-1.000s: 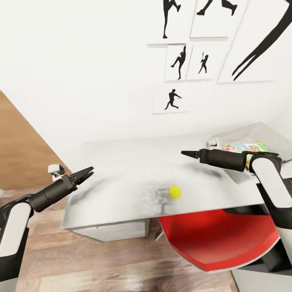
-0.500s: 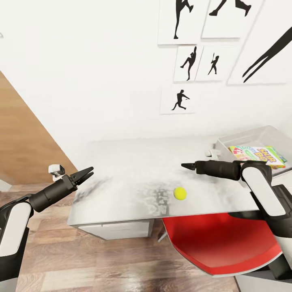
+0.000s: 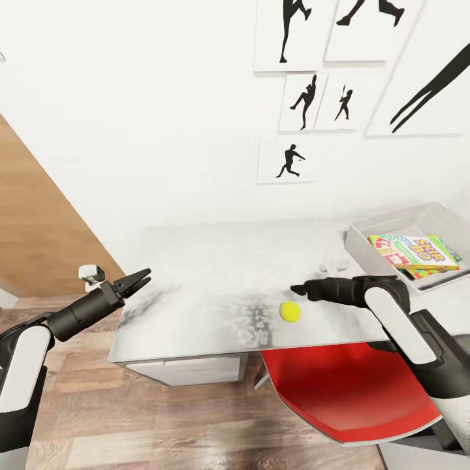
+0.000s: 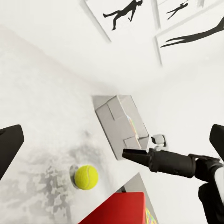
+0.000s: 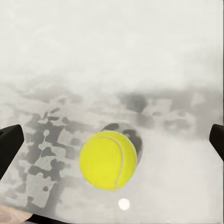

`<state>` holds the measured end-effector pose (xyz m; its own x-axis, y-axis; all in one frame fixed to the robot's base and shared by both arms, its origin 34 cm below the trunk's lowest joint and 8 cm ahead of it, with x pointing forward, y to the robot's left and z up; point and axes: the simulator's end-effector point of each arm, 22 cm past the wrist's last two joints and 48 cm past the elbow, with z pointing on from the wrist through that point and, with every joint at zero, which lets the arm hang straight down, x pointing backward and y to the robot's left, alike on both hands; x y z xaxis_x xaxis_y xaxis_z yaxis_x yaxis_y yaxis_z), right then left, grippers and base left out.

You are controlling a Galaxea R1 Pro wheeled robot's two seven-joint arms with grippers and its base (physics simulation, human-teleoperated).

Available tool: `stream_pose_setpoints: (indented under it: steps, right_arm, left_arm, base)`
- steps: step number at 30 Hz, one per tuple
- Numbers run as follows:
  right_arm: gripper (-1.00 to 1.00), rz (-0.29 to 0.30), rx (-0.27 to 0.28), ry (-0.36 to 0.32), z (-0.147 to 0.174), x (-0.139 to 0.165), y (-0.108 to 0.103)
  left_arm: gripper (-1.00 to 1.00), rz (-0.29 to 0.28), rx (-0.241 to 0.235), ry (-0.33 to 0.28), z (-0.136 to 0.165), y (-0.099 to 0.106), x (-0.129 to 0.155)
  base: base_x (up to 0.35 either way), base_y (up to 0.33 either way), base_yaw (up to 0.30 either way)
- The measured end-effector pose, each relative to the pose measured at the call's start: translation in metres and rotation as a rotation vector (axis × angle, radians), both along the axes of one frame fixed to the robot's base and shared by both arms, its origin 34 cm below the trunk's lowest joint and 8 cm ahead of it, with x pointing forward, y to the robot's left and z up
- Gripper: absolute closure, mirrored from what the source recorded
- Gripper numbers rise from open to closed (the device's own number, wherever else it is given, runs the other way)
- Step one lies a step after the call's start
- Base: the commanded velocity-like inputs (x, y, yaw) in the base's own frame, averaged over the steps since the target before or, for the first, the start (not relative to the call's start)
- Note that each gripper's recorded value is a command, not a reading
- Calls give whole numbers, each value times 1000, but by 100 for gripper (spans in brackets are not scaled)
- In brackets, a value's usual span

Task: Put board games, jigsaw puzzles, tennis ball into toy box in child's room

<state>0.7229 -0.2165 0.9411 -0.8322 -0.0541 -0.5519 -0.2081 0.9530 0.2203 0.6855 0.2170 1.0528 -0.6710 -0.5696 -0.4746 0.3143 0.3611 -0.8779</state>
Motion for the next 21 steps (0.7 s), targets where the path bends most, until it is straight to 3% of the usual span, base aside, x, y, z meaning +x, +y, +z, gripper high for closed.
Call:
stream_pose_setpoints:
  steps: [6, 16, 21]
  right_arm:
    - [-100, -16, -66, 8, -11, -4, 9]
    - [-100, 3, -56, 13, -14, -9, 46]
    - [-100, 1, -78, 12, -16, -11, 62]
  left_arm:
    - [-100, 0, -1, 0, 0, 0, 0]
    - [-100, 0, 0, 1, 0, 0, 0]
    - [-100, 0, 0, 0, 0, 0, 0]
  base:
    - [0, 0, 0]
    - [0, 0, 0]
    - [0, 0, 0]
